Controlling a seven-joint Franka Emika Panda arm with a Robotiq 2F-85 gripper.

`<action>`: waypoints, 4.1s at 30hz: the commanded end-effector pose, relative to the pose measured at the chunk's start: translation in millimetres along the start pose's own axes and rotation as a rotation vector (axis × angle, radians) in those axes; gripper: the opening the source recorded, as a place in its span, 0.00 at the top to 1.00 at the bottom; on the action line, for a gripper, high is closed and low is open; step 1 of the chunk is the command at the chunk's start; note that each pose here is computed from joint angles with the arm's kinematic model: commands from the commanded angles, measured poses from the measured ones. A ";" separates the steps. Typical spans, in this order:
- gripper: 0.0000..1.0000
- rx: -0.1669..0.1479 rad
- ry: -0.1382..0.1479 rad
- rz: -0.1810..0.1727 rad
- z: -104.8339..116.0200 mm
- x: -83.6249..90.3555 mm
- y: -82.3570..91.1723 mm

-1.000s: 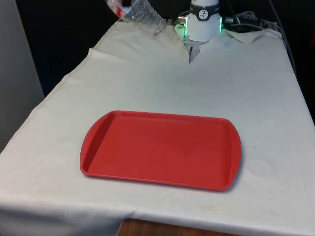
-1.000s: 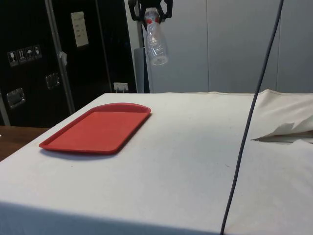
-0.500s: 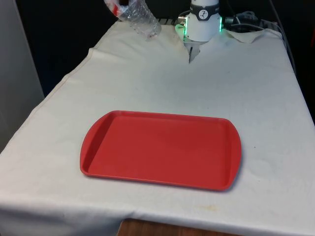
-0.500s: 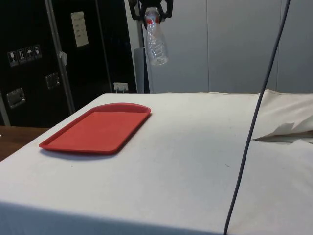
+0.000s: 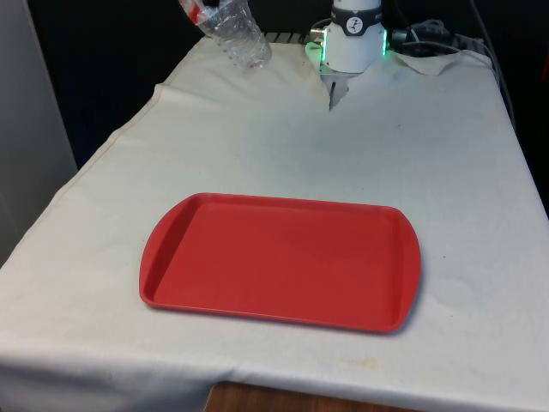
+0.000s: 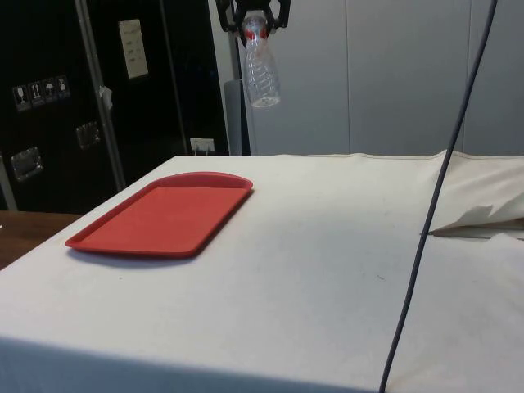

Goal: Place the bottle upright on the tray.

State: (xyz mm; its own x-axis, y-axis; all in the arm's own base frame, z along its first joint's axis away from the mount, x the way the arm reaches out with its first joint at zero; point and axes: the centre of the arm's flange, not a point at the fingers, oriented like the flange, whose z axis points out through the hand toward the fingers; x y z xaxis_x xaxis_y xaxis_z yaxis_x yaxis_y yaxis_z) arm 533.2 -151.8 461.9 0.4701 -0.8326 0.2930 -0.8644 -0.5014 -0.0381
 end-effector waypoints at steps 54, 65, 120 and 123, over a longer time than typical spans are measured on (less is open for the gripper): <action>0.66 0.045 0.079 -0.135 9.1 -14.1 -28.6; 0.66 0.062 0.107 -0.181 14.1 -14.1 -43.5; 0.66 0.228 0.257 -0.424 54.7 -27.8 -60.9; 0.66 0.236 0.267 -0.441 57.4 -28.8 -61.5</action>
State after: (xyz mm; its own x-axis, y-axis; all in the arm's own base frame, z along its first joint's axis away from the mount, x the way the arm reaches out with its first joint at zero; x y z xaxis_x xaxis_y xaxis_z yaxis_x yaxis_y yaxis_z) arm 584.4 -114.0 401.7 0.6896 -0.4645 0.5556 -0.5319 -0.8455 -0.0467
